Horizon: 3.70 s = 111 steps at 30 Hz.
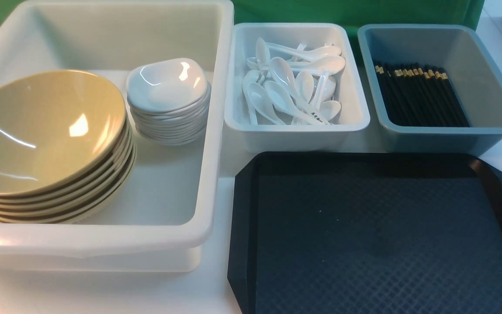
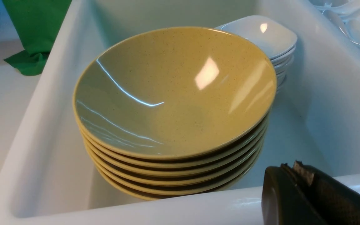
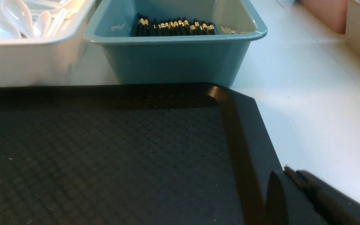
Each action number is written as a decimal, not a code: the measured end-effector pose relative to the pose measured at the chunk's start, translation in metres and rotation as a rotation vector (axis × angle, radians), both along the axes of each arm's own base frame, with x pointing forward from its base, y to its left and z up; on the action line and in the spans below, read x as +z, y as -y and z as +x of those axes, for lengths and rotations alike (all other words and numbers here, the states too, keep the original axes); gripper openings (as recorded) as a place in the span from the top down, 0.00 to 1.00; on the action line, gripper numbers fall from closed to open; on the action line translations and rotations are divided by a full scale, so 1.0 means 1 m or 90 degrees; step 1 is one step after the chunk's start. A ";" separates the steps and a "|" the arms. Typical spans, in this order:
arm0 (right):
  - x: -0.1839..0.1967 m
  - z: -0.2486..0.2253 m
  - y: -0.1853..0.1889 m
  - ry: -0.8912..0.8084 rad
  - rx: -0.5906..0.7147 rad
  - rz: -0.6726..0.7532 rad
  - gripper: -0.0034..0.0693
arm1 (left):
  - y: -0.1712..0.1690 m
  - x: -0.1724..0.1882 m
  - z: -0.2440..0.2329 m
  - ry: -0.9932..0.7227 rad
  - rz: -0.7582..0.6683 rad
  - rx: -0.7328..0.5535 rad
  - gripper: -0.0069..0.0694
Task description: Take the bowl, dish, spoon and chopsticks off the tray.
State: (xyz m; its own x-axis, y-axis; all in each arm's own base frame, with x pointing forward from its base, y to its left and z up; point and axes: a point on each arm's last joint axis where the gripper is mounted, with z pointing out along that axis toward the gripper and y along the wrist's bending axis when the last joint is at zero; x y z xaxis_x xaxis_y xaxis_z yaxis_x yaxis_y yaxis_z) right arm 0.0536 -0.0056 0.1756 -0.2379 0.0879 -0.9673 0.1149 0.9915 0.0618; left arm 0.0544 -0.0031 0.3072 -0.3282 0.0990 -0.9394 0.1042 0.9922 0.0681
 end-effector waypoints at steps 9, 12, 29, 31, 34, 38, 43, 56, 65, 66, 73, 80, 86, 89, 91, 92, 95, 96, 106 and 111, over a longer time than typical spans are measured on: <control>0.000 0.000 0.000 0.000 0.000 0.000 0.89 | 0.000 0.000 0.000 0.000 -0.002 -0.001 0.92; 0.000 0.000 0.000 0.000 0.000 0.000 0.89 | 0.002 0.000 0.000 0.000 -0.025 -0.008 0.92; 0.000 0.000 0.000 0.000 0.000 0.000 0.87 | -0.005 -0.079 0.006 0.283 -0.081 0.076 0.92; 0.000 0.000 0.000 0.000 0.000 0.000 0.87 | -0.006 -0.093 0.005 0.274 -0.075 0.085 0.92; 0.000 0.000 0.000 0.000 0.000 0.000 0.87 | -0.005 -0.104 0.003 0.248 -0.072 0.085 0.92; 0.000 0.000 0.000 0.000 0.000 0.000 0.87 | -0.005 -0.112 0.002 0.193 -0.069 0.084 0.92; 0.000 0.000 0.000 0.000 0.000 0.000 0.86 | -0.004 -0.129 0.000 0.072 -0.071 0.086 0.92; 0.000 0.000 0.000 0.000 0.000 0.000 0.84 | -0.004 -0.130 0.000 0.066 -0.067 0.086 0.92; 0.000 0.000 0.000 0.000 0.000 0.000 0.83 | -0.004 -0.130 0.000 0.066 -0.067 0.086 0.92; 0.000 0.000 0.000 0.000 0.000 0.000 0.82 | -0.004 -0.130 0.000 0.066 -0.067 0.086 0.92; 0.000 0.000 0.000 0.000 0.000 0.000 0.82 | -0.004 -0.130 0.000 0.066 -0.067 0.086 0.92; 0.000 0.000 0.000 0.000 0.000 0.000 0.82 | -0.004 -0.130 0.000 0.066 -0.067 0.086 0.92; 0.000 0.000 0.000 0.000 0.000 0.000 0.82 | -0.004 -0.130 0.000 0.066 -0.068 0.087 0.92; 0.000 0.000 0.000 0.000 0.000 0.000 0.81 | -0.004 -0.130 0.000 0.066 -0.069 0.087 0.92; 0.000 0.000 0.000 0.000 0.000 0.000 0.81 | -0.004 -0.130 0.000 0.066 -0.069 0.087 0.92; 0.000 0.000 0.000 0.000 0.000 0.000 0.81 | -0.004 -0.130 0.000 0.066 -0.069 0.087 0.92; 0.000 0.000 0.000 0.000 0.000 0.000 0.80 | -0.004 -0.130 0.000 0.066 -0.069 0.087 0.92; 0.000 0.000 0.000 0.000 0.000 0.000 0.80 | -0.004 -0.130 0.000 0.066 -0.069 0.087 0.92; 0.000 0.000 0.000 0.000 0.000 0.000 0.80 | -0.004 -0.130 0.000 0.066 -0.069 0.087 0.92; 0.000 0.000 0.000 0.000 0.000 0.000 0.79 | -0.004 -0.130 0.000 0.066 -0.069 0.087 0.92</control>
State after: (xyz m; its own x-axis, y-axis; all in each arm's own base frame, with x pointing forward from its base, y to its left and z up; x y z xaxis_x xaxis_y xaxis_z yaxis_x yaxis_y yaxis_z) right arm 0.0536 -0.0056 0.1756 -0.2379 0.0879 -0.9673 0.1149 0.9915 0.0618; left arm 0.0540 0.0008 0.1772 -0.2325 -0.0436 -0.9716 -0.0340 0.9987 -0.0367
